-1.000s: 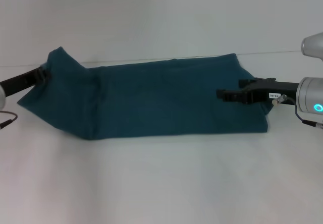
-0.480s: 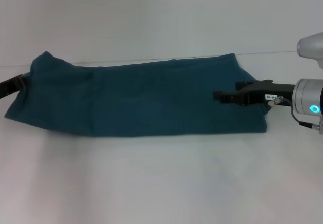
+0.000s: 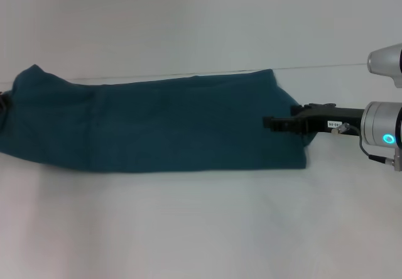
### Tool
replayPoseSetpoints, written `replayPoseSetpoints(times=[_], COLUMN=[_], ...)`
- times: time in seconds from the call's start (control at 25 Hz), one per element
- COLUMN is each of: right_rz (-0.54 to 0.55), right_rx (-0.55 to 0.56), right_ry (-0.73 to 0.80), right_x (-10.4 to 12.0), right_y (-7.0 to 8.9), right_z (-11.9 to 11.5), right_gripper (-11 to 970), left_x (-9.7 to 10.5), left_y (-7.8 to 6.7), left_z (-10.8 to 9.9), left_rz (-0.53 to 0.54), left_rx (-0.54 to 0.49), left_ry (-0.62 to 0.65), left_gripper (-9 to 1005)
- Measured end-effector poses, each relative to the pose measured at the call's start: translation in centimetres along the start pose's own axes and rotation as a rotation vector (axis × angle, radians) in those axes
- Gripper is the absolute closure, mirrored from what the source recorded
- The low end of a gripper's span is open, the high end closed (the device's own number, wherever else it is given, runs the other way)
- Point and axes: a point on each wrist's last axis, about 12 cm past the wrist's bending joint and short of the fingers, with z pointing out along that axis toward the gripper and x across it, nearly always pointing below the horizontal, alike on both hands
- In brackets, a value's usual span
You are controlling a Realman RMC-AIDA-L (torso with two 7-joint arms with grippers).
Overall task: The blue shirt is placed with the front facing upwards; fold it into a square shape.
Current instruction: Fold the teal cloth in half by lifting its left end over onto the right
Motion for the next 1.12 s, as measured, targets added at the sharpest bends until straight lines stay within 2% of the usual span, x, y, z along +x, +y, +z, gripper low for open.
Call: replayPoseSetpoints(times=[0.28, 0.4, 0.52, 0.56, 0.76, 0.92, 1.0, 1.12], right_rz=[0.008, -0.011, -0.109, -0.109, -0.245, -0.362, -0.416, -0.432], right_rx=[0.014, 0.008, -0.053, -0.053, -0.124, -0.252, -0.325, -0.355], right_ry=[0.005, 0.011, 0.056, 0.056, 0.093, 0.05, -0.022, -0.072], right_x=[0.3, 0.2, -0.3, -0.3, -0.9, -1.0, -0.8, -0.5], right_y=[0.0, 0.2, 1.6, 1.6, 3.1, 4.4, 4.9, 4.9], right_z=[0.4, 0.6, 1.5, 1.5, 1.7, 0.2, -1.5, -2.8], right_gripper=[33, 33, 33, 33, 33, 33, 33, 33], left_x=[-0.9, -1.0, -1.1, -1.1, -1.2, -1.1, -1.0, -0.8], left_y=[1.6, 1.6, 1.2, 0.9, -0.6, -1.6, -2.1, -3.0], left_z=[-0.8, -0.8, -0.7, -0.6, 0.0, 0.2, 0.3, 0.5], left_rz=[0.001, 0.005, 0.01, 0.013, 0.037, 0.036, 0.036, 0.049], left_rx=[-0.05, -0.051, -0.041, -0.033, 0.014, 0.045, 0.061, 0.087], left_ry=[-0.03, -0.032, -0.032, -0.032, -0.009, 0.0, 0.003, 0.013], left_gripper=[958, 958, 958, 959, 958, 958, 958, 959])
